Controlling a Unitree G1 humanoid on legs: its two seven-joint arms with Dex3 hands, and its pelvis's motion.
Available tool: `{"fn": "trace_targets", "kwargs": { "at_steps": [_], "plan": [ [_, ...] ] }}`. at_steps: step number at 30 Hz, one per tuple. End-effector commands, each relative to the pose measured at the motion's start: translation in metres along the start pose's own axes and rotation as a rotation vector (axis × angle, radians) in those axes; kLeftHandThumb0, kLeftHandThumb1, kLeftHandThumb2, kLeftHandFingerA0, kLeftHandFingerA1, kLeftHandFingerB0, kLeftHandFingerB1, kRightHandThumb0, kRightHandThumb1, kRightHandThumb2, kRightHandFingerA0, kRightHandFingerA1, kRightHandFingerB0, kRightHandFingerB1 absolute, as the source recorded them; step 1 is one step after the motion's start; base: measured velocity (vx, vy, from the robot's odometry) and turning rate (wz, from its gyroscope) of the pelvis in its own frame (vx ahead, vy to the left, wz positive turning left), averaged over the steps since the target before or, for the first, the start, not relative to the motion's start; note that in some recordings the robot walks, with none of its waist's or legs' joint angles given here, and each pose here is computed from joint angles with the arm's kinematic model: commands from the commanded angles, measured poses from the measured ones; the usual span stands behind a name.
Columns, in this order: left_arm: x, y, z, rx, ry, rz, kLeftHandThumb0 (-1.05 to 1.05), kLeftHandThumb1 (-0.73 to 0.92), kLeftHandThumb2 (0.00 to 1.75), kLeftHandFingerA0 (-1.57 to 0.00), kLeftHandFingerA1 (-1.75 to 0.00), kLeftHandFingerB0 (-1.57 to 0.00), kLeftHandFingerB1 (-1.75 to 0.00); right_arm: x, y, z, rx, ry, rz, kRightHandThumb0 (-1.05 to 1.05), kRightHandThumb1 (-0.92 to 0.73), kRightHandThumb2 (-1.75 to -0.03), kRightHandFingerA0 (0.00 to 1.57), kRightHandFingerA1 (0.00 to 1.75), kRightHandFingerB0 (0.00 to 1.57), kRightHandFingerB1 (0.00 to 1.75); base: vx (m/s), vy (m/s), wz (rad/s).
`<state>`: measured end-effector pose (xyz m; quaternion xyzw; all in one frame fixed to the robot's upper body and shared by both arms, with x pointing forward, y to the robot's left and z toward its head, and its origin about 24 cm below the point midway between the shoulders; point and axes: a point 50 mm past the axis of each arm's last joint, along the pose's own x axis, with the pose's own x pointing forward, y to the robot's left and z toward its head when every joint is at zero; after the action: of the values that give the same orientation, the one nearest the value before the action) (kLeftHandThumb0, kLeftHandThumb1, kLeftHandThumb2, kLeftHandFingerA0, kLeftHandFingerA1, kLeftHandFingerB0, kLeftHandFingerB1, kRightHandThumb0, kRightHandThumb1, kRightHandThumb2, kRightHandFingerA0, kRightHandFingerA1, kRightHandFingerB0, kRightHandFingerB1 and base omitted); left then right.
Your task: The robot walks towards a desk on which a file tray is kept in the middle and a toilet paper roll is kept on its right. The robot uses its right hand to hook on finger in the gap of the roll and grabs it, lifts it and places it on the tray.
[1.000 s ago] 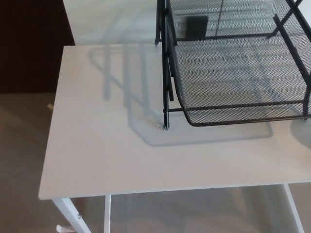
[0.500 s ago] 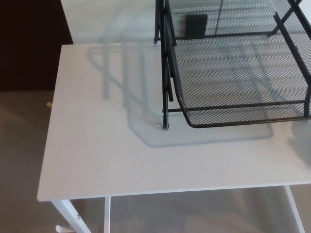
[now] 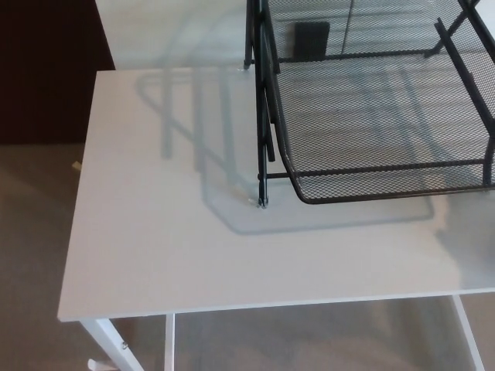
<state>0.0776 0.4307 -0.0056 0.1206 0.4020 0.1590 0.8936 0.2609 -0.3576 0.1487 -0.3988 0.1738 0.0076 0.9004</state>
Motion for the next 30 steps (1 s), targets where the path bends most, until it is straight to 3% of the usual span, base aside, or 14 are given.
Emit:
{"fn": "trace_targets", "kwargs": {
  "at_steps": [1, 2, 3, 4, 8, 9, 13, 14, 15, 18, 19, 28, 29, 30],
  "plan": [
    [-0.003, 0.006, -0.002, 0.011, 0.04, 0.015, -0.71, 0.79, 1.1, -0.19, -0.56, -0.06, -0.44, 0.001, -0.005, -0.011, -0.09, 0.116, 0.019, -0.45, -0.59, -0.59, 0.21, 0.36, 0.16, 0.27, 0.0, 0.0, 0.0],
    [-0.003, 0.006, -0.003, 0.011, 0.042, 0.016, -0.71, 0.79, 1.1, -0.19, -0.56, -0.06, -0.44, 0.002, -0.004, -0.011, -0.091, 0.117, 0.022, -0.45, -0.59, -0.59, 0.21, 0.36, 0.16, 0.27, 0.0, 0.0, 0.0],
    [-0.004, 0.006, -0.004, 0.015, 0.05, 0.008, -0.7, 0.8, 1.1, -0.17, -0.55, -0.05, -0.43, 0.0, -0.003, -0.014, -0.137, 0.124, 0.024, -0.48, -0.52, -0.7, 0.18, 0.42, 0.14, 0.35, 0.0, 0.0, 0.0],
    [-0.004, 0.006, -0.005, 0.012, 0.051, 0.009, -0.69, 0.92, 0.76, -0.21, -0.5, -0.11, -0.36, -0.001, -0.003, -0.014, -0.154, 0.129, 0.033, -0.5, -0.53, -0.7, 0.15, 0.41, 0.13, 0.34, 0.0, 0.0, 0.0],
    [-0.003, 0.006, -0.005, 0.027, 0.057, 0.013, -0.7, 0.92, 0.76, -0.22, -0.52, -0.11, -0.36, -0.003, -0.002, -0.018, -0.165, 0.133, 0.044, -0.49, -0.55, -0.68, 0.15, 0.39, 0.14, 0.33, 0.0, 0.0, 0.0],
    [-0.002, 0.006, -0.005, 0.03, 0.058, 0.013, -0.7, 0.8, 1.1, -0.19, -0.56, -0.06, -0.45, -0.004, -0.002, -0.02, -0.171, 0.141, 0.047, -0.49, -0.54, -0.69, 0.15, 0.4, 0.14, 0.34, 0.0, 0.0, 0.0],
    [-0.003, 0.006, -0.005, 0.03, 0.058, 0.007, -0.7, 0.8, 1.1, -0.19, -0.57, -0.05, -0.43, -0.006, 0.003, -0.02, -0.189, 0.158, 0.068, -0.43, -0.6, -0.59, 0.21, 0.36, 0.16, 0.27, 0.0, 0.0, 0.0],
    [-0.004, 0.006, -0.006, 0.03, 0.061, 0.009, -0.7, 0.8, 1.1, -0.2, -0.57, -0.06, -0.43, -0.006, 0.004, -0.019, -0.186, 0.169, 0.084, -0.27, -0.52, -1.0, 0.03, 0.51, 0.01, 0.47, 0.0, 0.0, 0.0],
    [-0.004, 0.006, -0.007, 0.031, 0.06, 0.007, -0.7, 0.8, 1.1, -0.19, -0.57, -0.06, -0.43, -0.006, 0.004, -0.018, -0.191, 0.171, 0.086, -0.28, -0.53, -1.0, 0.02, 0.51, 0.0, 0.46, 0.0, 0.0, 0.0],
    [-0.005, 0.005, -0.007, 0.034, 0.057, 0.001, -0.7, 0.8, 1.1, -0.19, -0.56, -0.06, -0.43, -0.005, 0.003, -0.015, -0.194, 0.164, 0.081, -0.28, -0.52, -1.0, 0.03, 0.52, 0.0, 0.47, 0.0, 0.0, 0.0],
    [-0.005, 0.005, -0.008, 0.04, 0.061, 0.007, -0.7, 0.8, 1.1, -0.2, -0.56, -0.06, -0.44, -0.006, 0.003, -0.015, -0.185, 0.158, 0.078, -0.48, -0.55, -0.68, 0.14, 0.41, 0.14, 0.32, 0.0, 0.0, 0.0],
    [-0.005, 0.004, -0.012, 0.048, 0.077, 0.005, -0.69, 0.81, 1.1, -0.19, -0.57, -0.05, -0.43, -0.01, 0.006, -0.002, -0.198, -0.02, 0.07, -0.41, -0.55, -0.66, 0.18, 0.42, 0.19, 0.34, 0.0, 0.0, 0.0],
    [-0.005, 0.003, -0.012, 0.056, 0.08, 0.007, -0.67, 0.92, 0.79, -0.22, -0.51, -0.11, -0.36, -0.009, 0.006, 0.005, -0.197, -0.054, 0.058, -0.4, -0.54, -0.66, 0.19, 0.43, 0.21, 0.34, 0.0, 0.0, 0.0],
    [-0.004, 0.003, -0.01, 0.06, 0.079, 0.008, -0.68, 0.8, 1.1, -0.2, -0.57, -0.06, -0.44, -0.01, 0.007, 0.007, -0.195, -0.073, 0.051, -0.4, -0.53, -0.66, 0.2, 0.44, 0.22, 0.35, 0.0, 0.0, 0.0]
  ]
}}
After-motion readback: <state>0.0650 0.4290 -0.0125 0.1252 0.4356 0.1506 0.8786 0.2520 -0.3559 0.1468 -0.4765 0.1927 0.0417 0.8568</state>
